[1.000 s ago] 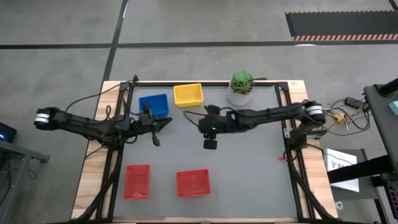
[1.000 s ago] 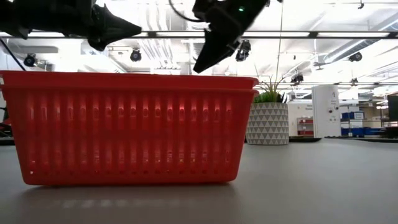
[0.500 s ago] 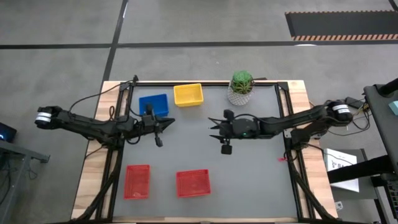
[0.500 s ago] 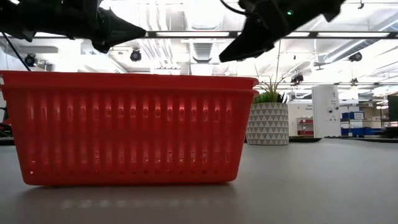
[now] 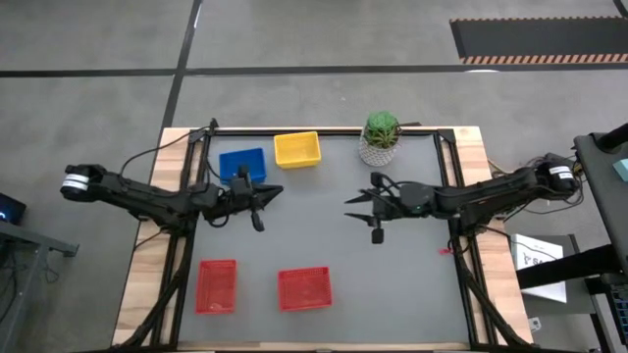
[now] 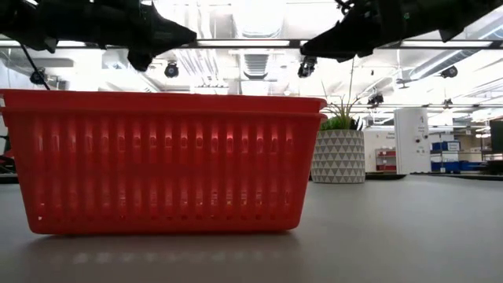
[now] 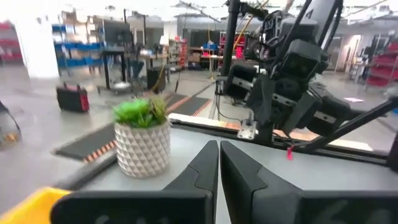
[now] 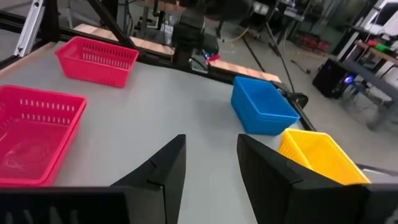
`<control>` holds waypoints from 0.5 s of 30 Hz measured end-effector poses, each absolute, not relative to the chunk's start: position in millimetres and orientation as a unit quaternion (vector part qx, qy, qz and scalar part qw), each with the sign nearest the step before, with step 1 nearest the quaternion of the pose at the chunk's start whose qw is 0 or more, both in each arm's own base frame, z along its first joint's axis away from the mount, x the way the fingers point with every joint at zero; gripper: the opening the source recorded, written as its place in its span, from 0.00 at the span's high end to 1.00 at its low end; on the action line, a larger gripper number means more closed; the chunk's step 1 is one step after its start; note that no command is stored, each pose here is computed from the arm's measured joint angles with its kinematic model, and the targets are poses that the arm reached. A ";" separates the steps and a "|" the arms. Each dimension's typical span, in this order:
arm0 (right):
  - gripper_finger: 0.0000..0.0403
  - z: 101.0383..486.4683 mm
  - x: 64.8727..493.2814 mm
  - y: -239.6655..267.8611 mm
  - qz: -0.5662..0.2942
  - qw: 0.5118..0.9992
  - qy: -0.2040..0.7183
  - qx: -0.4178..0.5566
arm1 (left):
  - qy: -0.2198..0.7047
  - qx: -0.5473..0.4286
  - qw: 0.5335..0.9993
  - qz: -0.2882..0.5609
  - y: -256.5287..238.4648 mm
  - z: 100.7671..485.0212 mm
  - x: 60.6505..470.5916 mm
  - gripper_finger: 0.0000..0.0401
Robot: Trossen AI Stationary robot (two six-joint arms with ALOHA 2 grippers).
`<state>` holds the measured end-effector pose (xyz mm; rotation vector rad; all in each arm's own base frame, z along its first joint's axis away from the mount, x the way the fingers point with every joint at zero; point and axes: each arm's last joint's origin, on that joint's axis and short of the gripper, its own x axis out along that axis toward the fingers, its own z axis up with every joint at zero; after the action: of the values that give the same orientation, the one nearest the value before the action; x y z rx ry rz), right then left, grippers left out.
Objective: Stack baskets by color
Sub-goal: Stack the red basket on top of the red basket
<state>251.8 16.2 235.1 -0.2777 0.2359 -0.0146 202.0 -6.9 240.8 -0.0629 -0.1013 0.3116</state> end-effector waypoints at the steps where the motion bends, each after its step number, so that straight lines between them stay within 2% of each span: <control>1: 0.66 235.8 249.1 16.0 -0.007 0.983 0.114 -0.141 | -0.047 -0.044 0.986 0.153 -7.5 238.9 204.5 1.00; 6: 0.66 240.6 237.7 15.1 -0.008 0.983 0.099 -0.155 | -0.019 -0.117 0.981 0.154 -8.7 224.3 216.4 1.00; 10: 0.66 244.1 228.3 14.4 -0.008 0.981 0.086 -0.171 | -0.019 -0.196 0.962 0.190 -7.6 217.8 223.8 1.00; 15: 0.66 244.3 216.9 13.5 -0.009 0.979 0.074 -0.190 | -0.011 -0.245 0.946 0.211 -7.7 212.3 234.0 1.00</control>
<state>216.9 13.5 244.3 -0.3834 0.1487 -0.0174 234.0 -7.7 212.3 -0.4996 -0.0216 0.4295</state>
